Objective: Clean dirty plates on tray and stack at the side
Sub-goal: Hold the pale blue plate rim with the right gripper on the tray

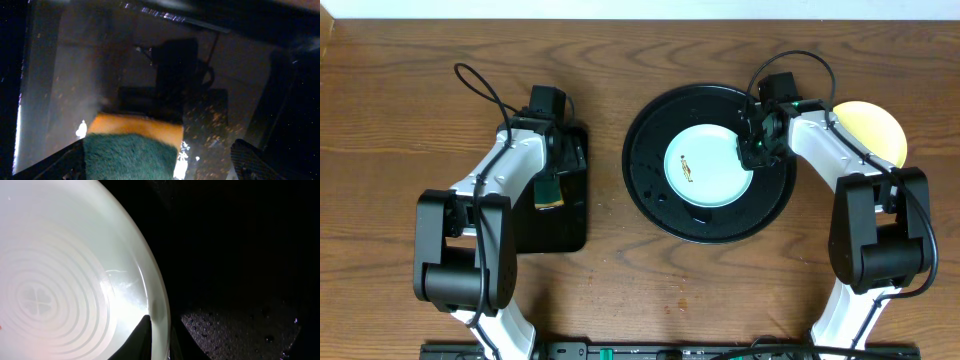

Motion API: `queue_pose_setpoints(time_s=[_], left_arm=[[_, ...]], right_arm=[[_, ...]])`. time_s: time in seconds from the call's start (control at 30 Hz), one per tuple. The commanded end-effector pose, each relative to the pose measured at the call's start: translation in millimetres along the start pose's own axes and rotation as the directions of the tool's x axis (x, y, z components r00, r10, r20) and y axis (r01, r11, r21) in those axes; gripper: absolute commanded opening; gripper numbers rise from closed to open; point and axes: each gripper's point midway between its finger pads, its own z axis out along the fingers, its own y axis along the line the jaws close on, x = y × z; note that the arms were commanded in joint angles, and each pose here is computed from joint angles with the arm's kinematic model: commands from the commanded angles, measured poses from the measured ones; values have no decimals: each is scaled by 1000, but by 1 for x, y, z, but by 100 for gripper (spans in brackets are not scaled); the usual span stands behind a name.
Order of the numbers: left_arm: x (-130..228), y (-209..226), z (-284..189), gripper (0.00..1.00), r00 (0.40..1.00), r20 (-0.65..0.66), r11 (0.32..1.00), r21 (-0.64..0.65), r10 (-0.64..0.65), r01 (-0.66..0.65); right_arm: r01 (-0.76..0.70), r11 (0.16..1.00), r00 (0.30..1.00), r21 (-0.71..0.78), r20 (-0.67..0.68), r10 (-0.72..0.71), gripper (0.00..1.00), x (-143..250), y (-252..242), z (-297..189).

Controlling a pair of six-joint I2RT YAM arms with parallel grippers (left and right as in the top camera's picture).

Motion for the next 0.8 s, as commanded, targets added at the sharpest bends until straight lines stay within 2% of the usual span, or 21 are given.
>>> queue_pose_setpoints(time_s=[0.0,0.1,0.23,0.33,0.4,0.5,0.6,0.63,0.7,0.73,0.77], left_arm=[[12,3,11,88,1000,-22,1000,6,5,-5],[15,10,16,88,1000,-10,1000,-29,6,-6],[15,15,18,71,1000,-1,998,-54,7,-7],[14,17,18,69,1000,3,998,-66,7,-7],[14,19,17,54,1000,4,997,-77,7,-7],[14,19,17,43,1000,5,997,-77,7,-6],[12,21,17,19,1000,13,996,-88,7,-6],[11,23,17,14,1000,18,995,-99,7,-5],[11,24,17,17,1000,20,994,-107,8,-6],[12,25,17,37,1000,16,994,-108,6,-4],[13,26,17,61,1000,8,994,-111,6,-5]], right_arm=[[-11,1000,1000,-22,4,11,12,-1,6,0],[-11,1000,1000,-22,4,11,12,-1,6,0],[-11,1000,1000,-22,4,11,12,-1,6,0],[-11,1000,1000,-22,3,11,13,-1,6,0],[-11,1000,1000,-22,3,11,13,-1,6,0],[-11,1000,1000,-22,3,11,13,-1,6,0],[-11,1000,1000,-22,3,11,13,-1,6,0],[-11,1000,1000,-22,3,11,13,-1,6,0],[-11,1000,1000,-22,3,11,18,-1,6,0],[-11,1000,1000,-22,3,11,30,-1,6,0],[-11,1000,1000,-22,4,11,33,-1,6,0]])
